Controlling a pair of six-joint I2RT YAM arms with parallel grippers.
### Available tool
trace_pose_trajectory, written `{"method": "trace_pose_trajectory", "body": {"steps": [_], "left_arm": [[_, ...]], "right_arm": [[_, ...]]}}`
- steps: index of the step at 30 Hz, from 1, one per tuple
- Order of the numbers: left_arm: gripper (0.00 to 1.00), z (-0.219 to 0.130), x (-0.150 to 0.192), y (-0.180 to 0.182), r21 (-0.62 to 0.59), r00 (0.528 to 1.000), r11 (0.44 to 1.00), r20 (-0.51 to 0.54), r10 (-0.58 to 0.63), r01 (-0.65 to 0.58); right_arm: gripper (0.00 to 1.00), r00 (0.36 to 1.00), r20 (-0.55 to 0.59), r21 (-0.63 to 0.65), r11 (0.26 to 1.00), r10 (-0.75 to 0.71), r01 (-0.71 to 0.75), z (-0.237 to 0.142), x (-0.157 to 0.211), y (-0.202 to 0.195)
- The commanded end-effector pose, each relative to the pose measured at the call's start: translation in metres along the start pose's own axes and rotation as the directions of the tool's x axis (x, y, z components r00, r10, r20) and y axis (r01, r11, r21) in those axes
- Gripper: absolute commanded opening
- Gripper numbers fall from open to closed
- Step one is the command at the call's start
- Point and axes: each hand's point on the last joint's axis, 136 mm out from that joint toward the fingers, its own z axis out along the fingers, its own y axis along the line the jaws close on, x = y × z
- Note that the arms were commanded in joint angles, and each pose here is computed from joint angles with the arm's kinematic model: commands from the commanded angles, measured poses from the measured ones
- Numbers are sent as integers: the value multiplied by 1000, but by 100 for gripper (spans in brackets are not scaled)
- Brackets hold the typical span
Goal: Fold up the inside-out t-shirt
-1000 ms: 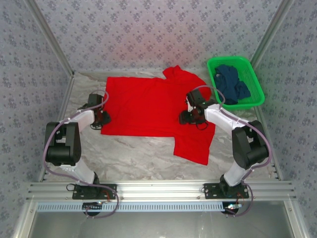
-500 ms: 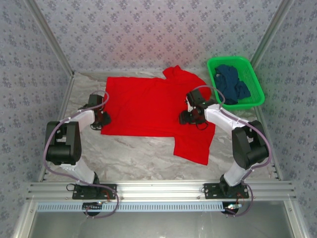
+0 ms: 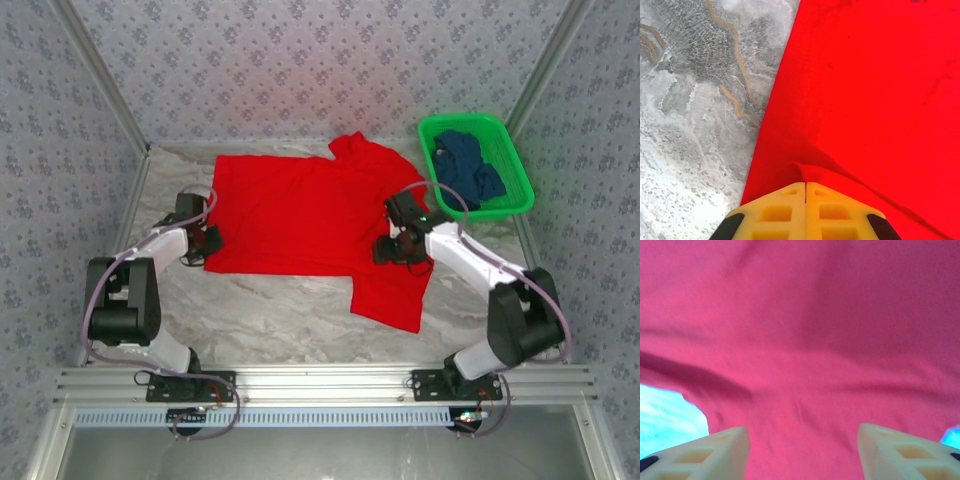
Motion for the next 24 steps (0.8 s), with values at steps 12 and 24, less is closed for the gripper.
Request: {"method": "trace_pose_trajectory", "body": {"steps": [12, 24], "left_arm": [[0, -23, 4, -15, 109, 999, 994, 21, -25, 22], [0, -34, 0, -19, 138, 998, 990, 47, -31, 24]], "right_arm": [[56, 902, -266, 245, 929, 340, -278, 8, 152, -46], [48, 881, -378, 257, 947, 284, -195, 15, 160, -37]]}}
